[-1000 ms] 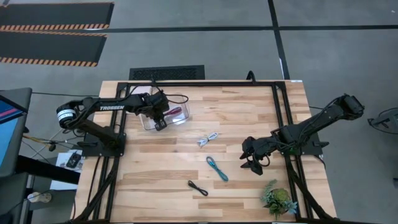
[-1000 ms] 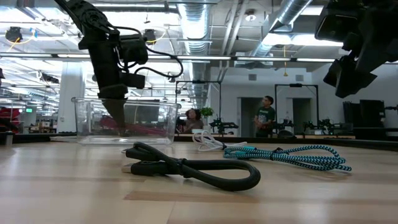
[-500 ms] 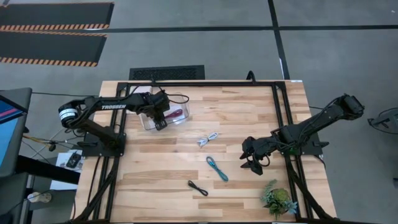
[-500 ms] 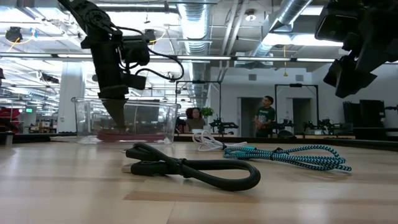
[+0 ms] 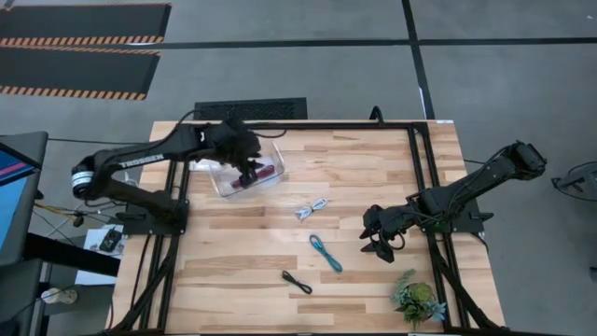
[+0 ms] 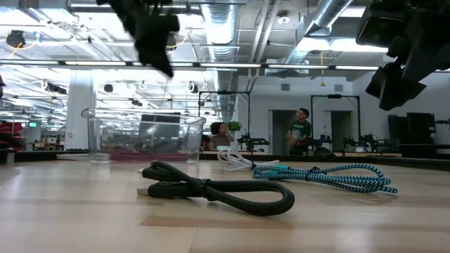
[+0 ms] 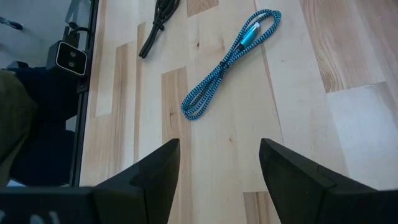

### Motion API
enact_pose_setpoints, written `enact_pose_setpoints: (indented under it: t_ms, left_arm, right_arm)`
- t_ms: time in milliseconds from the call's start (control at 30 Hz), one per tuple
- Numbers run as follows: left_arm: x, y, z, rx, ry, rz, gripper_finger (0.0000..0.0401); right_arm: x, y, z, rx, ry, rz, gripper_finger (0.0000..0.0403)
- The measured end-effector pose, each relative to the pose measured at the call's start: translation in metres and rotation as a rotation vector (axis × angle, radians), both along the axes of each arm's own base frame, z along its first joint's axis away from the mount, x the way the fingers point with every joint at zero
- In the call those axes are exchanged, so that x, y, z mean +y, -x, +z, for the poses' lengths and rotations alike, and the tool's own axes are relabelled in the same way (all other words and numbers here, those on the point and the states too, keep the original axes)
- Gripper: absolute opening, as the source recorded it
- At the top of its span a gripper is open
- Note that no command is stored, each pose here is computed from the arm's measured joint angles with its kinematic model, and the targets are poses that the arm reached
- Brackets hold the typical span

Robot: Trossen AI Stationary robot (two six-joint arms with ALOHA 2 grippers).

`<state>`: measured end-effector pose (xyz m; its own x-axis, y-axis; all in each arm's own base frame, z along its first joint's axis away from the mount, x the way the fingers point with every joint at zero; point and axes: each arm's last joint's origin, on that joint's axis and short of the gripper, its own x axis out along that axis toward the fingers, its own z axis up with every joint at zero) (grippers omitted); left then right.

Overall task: Pick and place USB-C Cables
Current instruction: Put the white usb cables into the bin

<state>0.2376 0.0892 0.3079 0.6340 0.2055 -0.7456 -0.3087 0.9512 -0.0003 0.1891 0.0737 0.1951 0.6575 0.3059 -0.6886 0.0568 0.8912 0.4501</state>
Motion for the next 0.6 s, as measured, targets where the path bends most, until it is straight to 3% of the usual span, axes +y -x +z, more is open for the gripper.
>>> enact_pose_setpoints:
  t_ms: [233,433,600]
  left_arm:
    - [-0.054,-0.038,0.012,-0.176,-0.066,-0.156,0.0145]
    - [-0.096,-0.074,-0.013,-0.179,-0.168,-0.132,0.0145]
    - [-0.115,-0.106,-0.043,-0.203,-0.166,-0.152,0.0145]
  right_arm:
    - [0.0,0.0,0.0,0.0,0.0,0.0,0.0244]
    - [0.0,0.0,0.0,0.0,0.0,0.0,0.0244]
    - [0.0,0.0,0.0,0.002,-0.005,-0.005,0.0244]
